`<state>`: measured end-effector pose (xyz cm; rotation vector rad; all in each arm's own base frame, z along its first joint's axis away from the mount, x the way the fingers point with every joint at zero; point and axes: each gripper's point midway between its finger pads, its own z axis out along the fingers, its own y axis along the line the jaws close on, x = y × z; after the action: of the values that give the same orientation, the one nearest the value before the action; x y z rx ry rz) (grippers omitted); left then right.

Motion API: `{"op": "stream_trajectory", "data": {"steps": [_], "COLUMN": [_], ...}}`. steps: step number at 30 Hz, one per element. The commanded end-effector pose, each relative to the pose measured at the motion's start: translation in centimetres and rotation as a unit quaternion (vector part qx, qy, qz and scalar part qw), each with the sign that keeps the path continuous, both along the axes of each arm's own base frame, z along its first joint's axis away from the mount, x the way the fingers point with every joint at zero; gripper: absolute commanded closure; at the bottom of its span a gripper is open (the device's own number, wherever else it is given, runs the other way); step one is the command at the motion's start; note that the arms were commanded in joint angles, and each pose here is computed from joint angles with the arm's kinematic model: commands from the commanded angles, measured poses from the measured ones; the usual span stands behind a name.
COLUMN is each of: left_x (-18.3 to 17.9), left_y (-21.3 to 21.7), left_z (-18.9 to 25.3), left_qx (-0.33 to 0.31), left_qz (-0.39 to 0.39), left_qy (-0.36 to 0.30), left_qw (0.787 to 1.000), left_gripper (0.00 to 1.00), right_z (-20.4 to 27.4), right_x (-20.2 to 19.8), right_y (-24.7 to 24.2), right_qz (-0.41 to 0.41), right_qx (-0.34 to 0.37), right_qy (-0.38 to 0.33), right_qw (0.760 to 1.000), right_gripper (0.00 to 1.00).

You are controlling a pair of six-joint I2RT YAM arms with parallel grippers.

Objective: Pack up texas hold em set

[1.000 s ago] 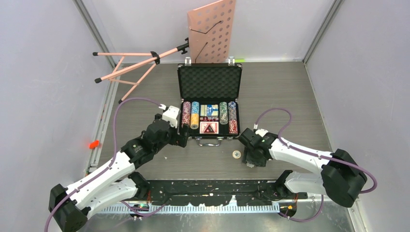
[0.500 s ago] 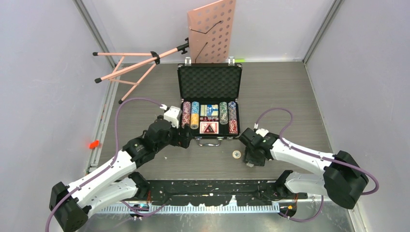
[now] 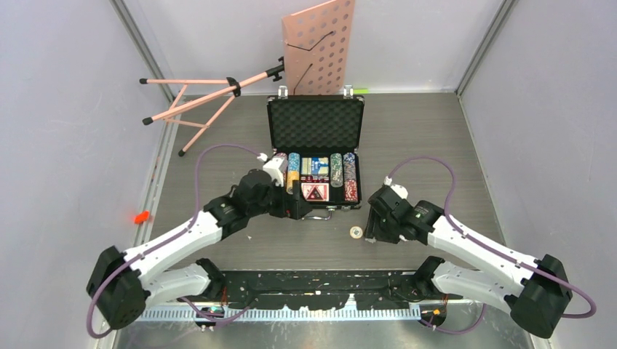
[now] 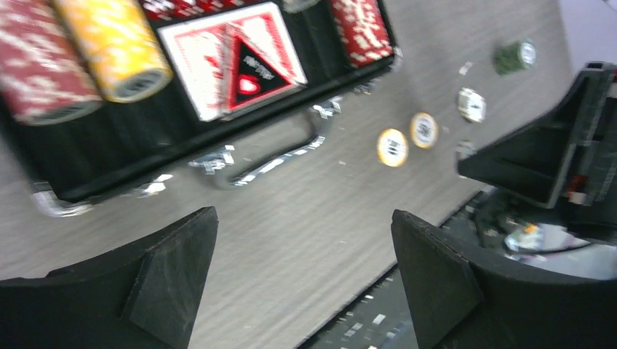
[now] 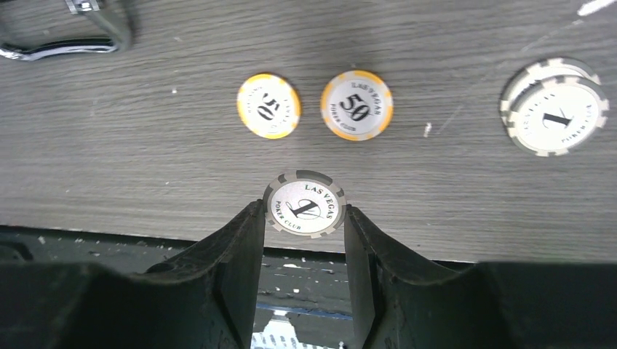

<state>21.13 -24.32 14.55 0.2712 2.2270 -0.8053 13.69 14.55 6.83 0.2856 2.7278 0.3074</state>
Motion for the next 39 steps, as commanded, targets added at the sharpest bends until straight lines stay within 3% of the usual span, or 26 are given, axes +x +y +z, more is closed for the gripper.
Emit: {"op": "stream_trajectory", "data": {"steps": [1,8,17,24,39], "left_x": [-1.0,-1.6,-2.2,-2.3,-2.2], "left_y": [-5.6,-9.6,-11.5,-11.6,-12.3], "left_z": [4.3,5.1,3.9,2.8,1.4], "left_qx": [-0.116,-0.155,-0.157,-0.136,-0.14], "left_qz": [-0.076,-0.149,-0.176,-0.175,-0.168], "left_qy": [0.053,0.13,0.215,0.244,0.28], "left_qw": [0.989,0.968,0.948,0.944,0.935], "left_gripper": [0.11,0.2,0.27,0.35,0.48], "right_z": [3.0,5.7,8.0,9.9,10.5], "right_x": [1.3,3.2,3.9,4.2,3.8], "right_y": [3.0,6.1,8.7,9.5,10.3], "right_qz": [0.063,0.123,0.2,0.224,0.254], "right_qx": [0.058,0.125,0.16,0.18,0.191], "right_qy": [-0.044,-0.128,-0.168,-0.206,-0.213], "right_qw": [0.995,0.976,0.952,0.936,0.924], "right_gripper": [0.64,0.69,0.71,0.71,0.74]}}
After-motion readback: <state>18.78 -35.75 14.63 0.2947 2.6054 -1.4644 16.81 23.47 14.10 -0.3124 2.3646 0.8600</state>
